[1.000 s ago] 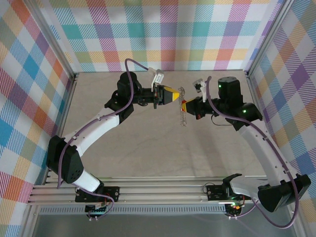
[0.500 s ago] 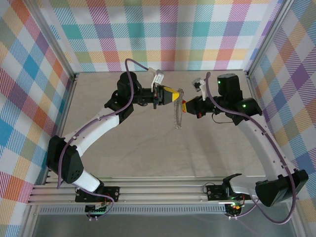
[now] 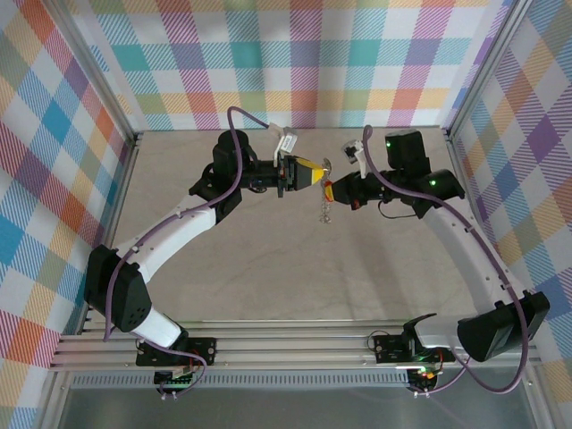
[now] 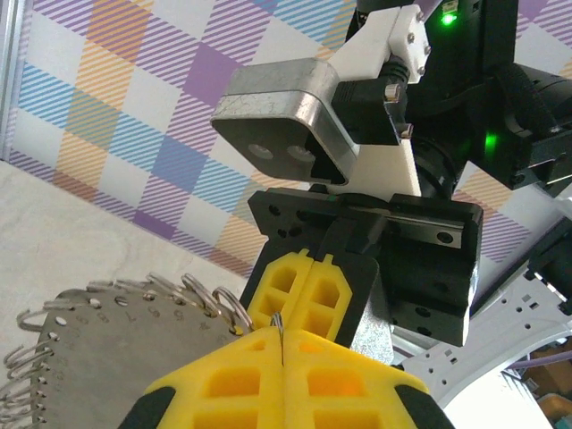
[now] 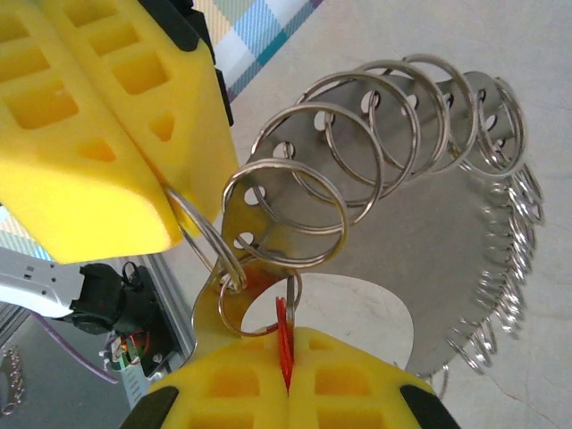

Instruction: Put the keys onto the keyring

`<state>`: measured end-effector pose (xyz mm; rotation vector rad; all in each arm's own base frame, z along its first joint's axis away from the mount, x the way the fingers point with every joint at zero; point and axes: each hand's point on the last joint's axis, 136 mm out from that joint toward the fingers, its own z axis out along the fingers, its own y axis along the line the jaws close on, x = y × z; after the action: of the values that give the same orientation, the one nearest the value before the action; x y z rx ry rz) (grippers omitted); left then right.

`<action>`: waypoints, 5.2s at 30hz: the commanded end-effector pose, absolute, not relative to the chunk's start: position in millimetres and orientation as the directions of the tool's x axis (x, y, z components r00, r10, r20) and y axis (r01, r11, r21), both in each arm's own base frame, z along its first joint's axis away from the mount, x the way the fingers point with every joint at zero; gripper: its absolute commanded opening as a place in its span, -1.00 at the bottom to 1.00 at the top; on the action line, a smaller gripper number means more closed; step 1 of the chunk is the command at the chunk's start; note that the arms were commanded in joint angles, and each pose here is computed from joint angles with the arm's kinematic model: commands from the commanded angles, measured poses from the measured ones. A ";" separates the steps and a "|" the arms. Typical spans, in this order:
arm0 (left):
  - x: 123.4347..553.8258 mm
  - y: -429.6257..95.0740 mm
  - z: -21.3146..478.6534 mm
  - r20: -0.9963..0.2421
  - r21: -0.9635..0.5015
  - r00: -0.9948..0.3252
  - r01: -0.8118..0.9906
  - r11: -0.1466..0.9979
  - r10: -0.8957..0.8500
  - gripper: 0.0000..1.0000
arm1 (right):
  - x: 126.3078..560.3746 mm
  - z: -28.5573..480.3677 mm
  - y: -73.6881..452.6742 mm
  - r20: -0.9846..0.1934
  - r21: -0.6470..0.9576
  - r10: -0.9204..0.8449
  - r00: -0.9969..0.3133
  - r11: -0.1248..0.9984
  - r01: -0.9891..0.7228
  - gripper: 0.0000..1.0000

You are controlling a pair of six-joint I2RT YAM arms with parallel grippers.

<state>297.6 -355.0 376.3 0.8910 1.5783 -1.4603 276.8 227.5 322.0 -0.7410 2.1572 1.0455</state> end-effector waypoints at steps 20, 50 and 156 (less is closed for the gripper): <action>300.6 -356.1 374.8 -0.908 -0.419 -0.420 0.905 0.074 -0.004 -1.00 | 277.1 334.0 216.4 -0.725 0.316 -0.302 -0.619 0.652 -0.689 -1.00; 304.1 -354.3 391.9 -0.911 -0.409 -0.412 0.906 0.106 0.009 -1.00 | 270.0 336.7 207.6 -0.693 0.322 -0.278 -0.665 0.707 -0.630 -1.00; 363.6 -210.7 343.5 -0.814 -0.541 -0.526 0.533 0.651 -0.246 0.38 | 319.0 137.7 242.1 -0.391 0.548 -0.074 -0.917 0.782 -0.297 0.95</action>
<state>372.0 -222.7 329.7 0.2276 1.9170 -1.0336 321.1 243.9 101.6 -0.2769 2.7164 0.8847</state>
